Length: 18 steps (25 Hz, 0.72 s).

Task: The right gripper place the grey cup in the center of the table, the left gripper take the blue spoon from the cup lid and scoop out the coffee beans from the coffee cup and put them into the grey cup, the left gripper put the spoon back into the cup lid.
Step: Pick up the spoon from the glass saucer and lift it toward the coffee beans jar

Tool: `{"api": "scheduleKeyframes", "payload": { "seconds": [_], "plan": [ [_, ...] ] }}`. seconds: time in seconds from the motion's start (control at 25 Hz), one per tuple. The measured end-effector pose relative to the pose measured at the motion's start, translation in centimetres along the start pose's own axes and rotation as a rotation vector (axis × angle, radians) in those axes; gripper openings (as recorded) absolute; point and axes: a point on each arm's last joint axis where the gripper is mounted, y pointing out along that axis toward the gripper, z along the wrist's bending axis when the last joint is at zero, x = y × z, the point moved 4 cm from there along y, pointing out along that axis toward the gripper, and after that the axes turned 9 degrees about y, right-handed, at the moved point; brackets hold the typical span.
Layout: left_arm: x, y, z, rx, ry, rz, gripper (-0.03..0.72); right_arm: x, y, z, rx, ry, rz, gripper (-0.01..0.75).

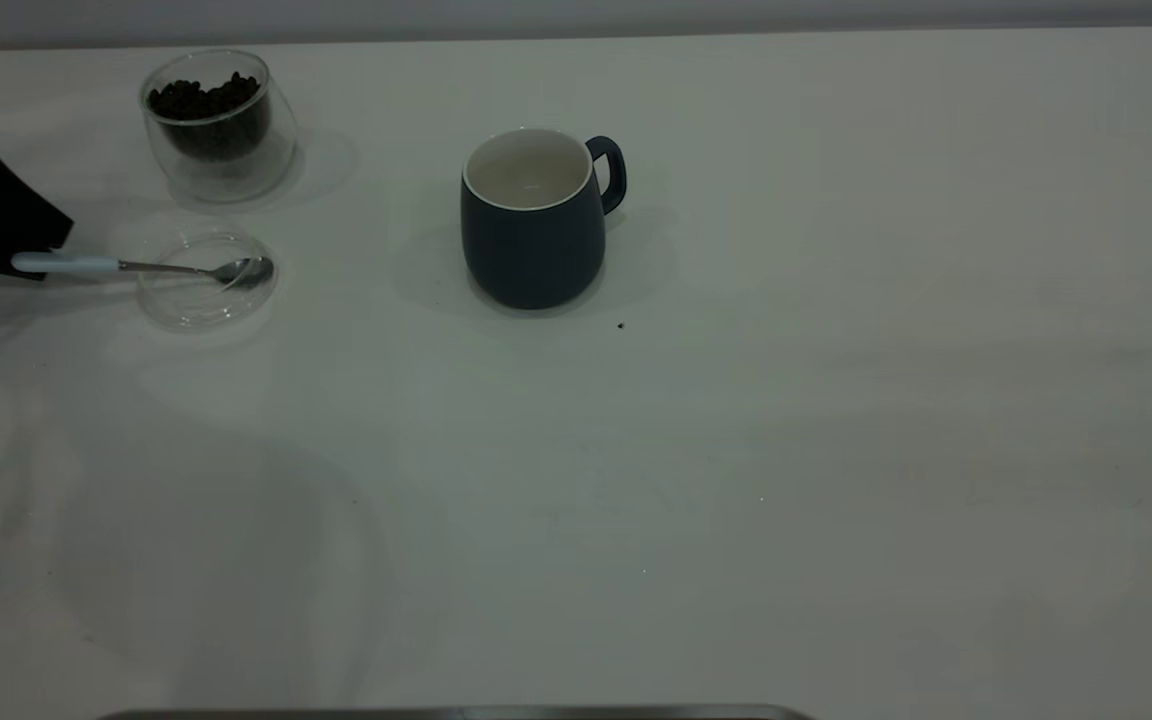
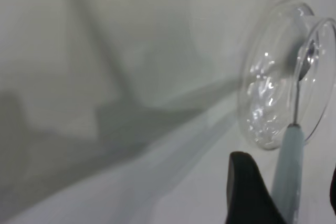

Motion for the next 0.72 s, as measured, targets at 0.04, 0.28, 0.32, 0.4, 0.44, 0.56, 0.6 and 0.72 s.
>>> {"api": "scheduleKeyframes", "payload": {
  "seconds": [0.04,0.28,0.32,0.4,0.44,0.56,0.6,0.72],
  "plan": [
    [0.03,0.14,-0.10,0.000,0.004,0.005,0.445,0.00,0.00,0.00,0.000,0.000,0.000,0.453],
    [-0.30,0.43,-0.07,0.019,0.023,0.047,0.445,0.00,0.00,0.00,0.000,0.000,0.000,0.453],
    [-0.29,0.50,-0.12,0.019,0.024,0.050,0.445,0.00,0.00,0.00,0.000,0.000,0.000,0.453],
    [-0.26,0.60,-0.19,0.019,0.026,0.053,0.445,0.00,0.00,0.00,0.000,0.000,0.000,0.453],
    [-0.24,0.67,-0.24,0.019,0.029,0.055,0.445,0.00,0.00,0.00,0.000,0.000,0.000,0.453],
    [-0.18,0.84,-0.38,0.019,0.033,0.060,0.445,0.00,0.00,0.00,0.000,0.000,0.000,0.453],
    [-0.18,0.84,-0.38,0.018,0.033,0.059,0.445,0.00,0.00,0.00,0.000,0.000,0.000,0.453],
    [-0.17,0.86,-0.40,0.018,0.033,0.059,0.444,0.00,0.00,0.00,0.000,0.000,0.000,0.453]
  ]
}}
